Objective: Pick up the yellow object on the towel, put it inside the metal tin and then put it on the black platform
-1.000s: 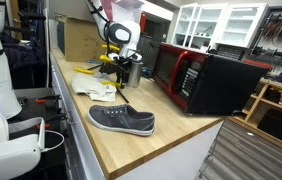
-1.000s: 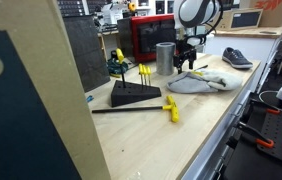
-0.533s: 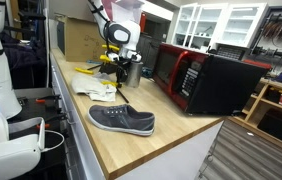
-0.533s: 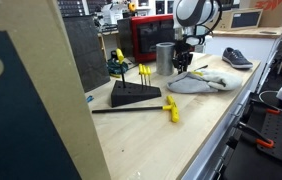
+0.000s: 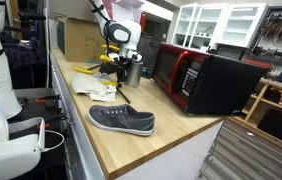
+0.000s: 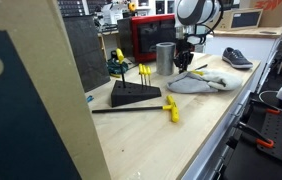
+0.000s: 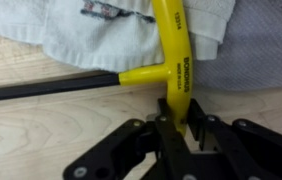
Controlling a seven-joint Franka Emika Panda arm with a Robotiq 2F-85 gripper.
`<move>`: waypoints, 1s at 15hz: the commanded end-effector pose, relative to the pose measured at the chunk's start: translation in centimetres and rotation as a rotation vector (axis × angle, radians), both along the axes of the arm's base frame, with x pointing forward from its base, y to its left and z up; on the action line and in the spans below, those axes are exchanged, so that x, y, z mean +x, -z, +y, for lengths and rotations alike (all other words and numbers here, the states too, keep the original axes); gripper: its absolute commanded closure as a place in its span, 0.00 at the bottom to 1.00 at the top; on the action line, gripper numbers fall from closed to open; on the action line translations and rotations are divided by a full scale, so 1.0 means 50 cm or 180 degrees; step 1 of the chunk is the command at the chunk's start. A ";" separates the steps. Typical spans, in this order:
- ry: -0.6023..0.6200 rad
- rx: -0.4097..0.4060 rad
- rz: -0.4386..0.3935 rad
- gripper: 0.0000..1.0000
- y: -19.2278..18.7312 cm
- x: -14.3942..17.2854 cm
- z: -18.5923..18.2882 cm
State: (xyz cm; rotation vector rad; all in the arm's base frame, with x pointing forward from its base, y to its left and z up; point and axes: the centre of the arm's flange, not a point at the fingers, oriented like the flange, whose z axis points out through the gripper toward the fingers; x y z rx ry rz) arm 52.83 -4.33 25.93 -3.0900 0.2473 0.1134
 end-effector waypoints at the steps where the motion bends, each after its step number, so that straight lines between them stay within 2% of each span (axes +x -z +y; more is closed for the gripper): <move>1: 0.0091 0.0025 -0.0104 0.94 -0.044 -0.037 -0.028; 11: 0.0422 0.0105 -0.0265 0.94 -0.094 -0.064 -0.072; 15: 0.0574 0.0216 -0.0451 0.94 -0.151 -0.053 -0.079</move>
